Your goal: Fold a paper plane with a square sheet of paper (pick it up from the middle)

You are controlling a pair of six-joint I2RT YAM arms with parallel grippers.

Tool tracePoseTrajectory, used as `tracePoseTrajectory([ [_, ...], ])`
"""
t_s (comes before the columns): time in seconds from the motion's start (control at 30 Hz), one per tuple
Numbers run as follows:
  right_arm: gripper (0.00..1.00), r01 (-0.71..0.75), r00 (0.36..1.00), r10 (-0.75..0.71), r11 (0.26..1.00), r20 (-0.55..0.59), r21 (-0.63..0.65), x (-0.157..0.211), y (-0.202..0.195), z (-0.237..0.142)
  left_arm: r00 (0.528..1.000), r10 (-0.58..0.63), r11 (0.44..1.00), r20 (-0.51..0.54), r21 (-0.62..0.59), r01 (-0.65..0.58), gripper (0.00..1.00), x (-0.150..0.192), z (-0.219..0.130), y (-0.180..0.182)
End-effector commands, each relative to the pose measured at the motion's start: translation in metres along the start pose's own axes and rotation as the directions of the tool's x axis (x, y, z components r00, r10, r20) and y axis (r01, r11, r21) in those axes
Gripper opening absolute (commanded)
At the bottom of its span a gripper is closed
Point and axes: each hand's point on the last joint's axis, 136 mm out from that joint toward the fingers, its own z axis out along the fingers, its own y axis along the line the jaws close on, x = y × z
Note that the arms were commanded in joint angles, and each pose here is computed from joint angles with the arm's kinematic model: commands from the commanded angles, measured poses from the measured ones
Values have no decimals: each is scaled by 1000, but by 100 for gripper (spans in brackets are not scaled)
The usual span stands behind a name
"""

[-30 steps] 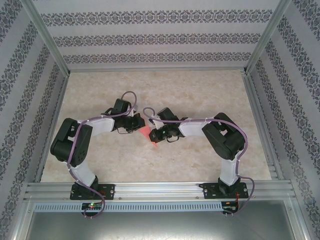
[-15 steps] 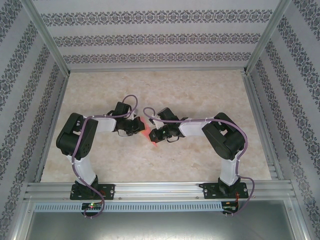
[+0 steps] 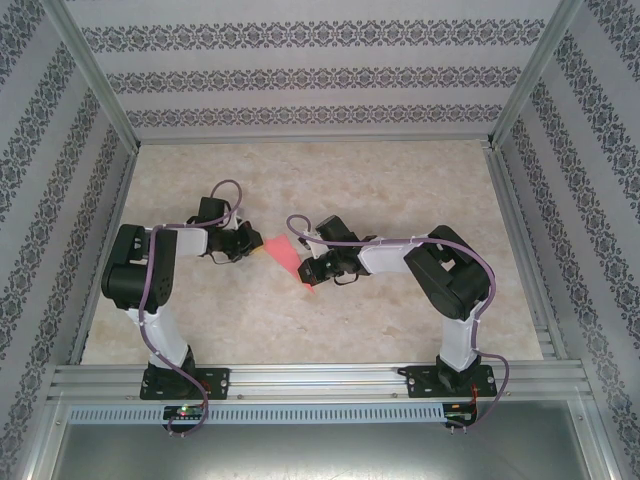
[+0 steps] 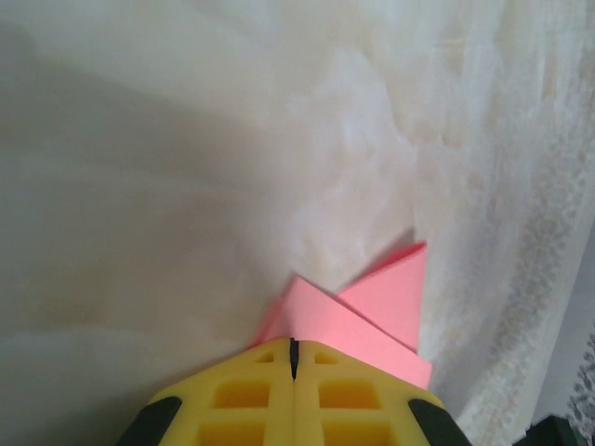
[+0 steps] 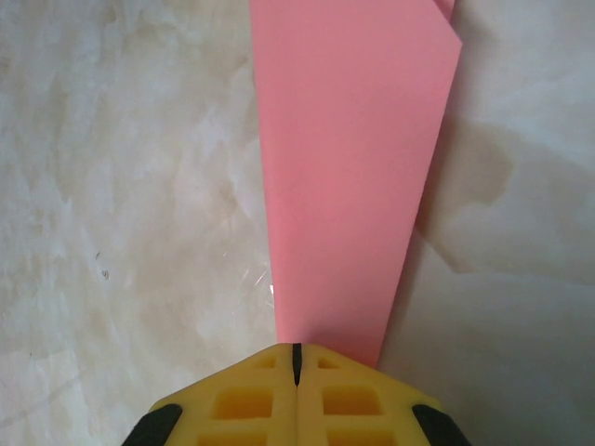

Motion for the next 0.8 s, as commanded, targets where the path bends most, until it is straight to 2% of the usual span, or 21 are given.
tracePoseTrajectory([
  [0.0,0,-144,937,218,953,-272,267,103,-69,5,994,3,993,111,-118,10,0,-29,-16,25],
  [0.13,0,-145,938,216,955,-272,260,102,-67,5,993,27,999,119,-40,-22,0,-21,-26,-8],
  [0.23,0,-146,939,215,956,-270,255,100,-66,4,991,74,997,113,-26,-71,0,-9,-30,-29],
  [0.43,0,-144,941,210,958,-267,248,96,-63,4,987,141,990,76,20,-143,0,16,-17,-59],
  [0.53,0,-142,947,199,964,-253,226,90,-59,4,987,157,987,23,27,-158,0,28,-2,-62],
  [0.77,0,-106,978,124,988,-169,110,52,-30,-1,990,131,991,-53,-23,-132,0,43,21,-36],
])
